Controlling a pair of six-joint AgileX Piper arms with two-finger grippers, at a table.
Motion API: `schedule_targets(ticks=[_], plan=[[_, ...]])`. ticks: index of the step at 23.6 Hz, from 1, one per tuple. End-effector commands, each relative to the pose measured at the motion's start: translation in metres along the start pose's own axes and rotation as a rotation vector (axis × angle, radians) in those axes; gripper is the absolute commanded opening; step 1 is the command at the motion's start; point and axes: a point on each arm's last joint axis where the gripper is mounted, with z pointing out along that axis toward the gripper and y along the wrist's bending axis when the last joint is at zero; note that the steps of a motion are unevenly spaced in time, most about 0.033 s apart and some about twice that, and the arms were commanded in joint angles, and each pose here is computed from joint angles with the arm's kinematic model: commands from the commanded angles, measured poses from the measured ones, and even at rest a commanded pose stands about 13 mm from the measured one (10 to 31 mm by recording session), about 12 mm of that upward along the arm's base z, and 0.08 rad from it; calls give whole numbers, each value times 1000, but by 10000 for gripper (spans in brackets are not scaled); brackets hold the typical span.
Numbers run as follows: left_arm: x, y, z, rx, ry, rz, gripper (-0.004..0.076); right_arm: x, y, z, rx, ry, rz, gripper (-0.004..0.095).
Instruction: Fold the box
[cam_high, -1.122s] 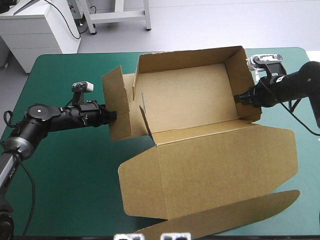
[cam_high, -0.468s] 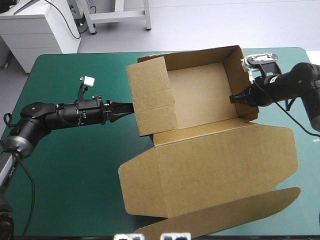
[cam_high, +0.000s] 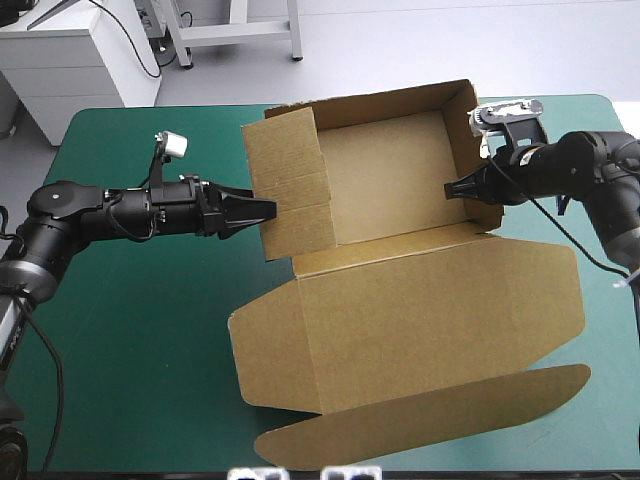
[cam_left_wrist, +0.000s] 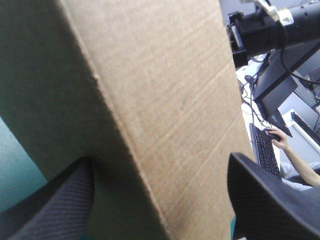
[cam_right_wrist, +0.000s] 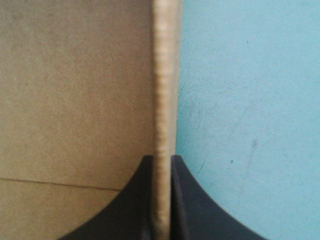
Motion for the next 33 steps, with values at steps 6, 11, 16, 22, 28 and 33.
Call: schedule_targets(ticks=[6, 11, 16, 22, 28, 33], plan=[[-13, -18, -6, 31, -66, 3, 578, -17, 22, -19, -7, -191, -6, -12], [-14, -17, -6, 11, -55, -20, 578, -19, 32, -18, 78, -213, -45, -12], [-30, -24, -15, -135, 44, -10, 578, -20, 38, -18, 85, -229, -21, -12], [-41, -30, -18, -160, 2, -42, 558, -22, 43, -16, 24, -254, 13, -13], [-38, -38, 2, -230, 48, -19, 524, -23, 44, 2, 15, -216, 22, -12], [-43, -40, 10, -330, 23, -14, 524, -24, 44, 9, 16, -205, 19, -12]])
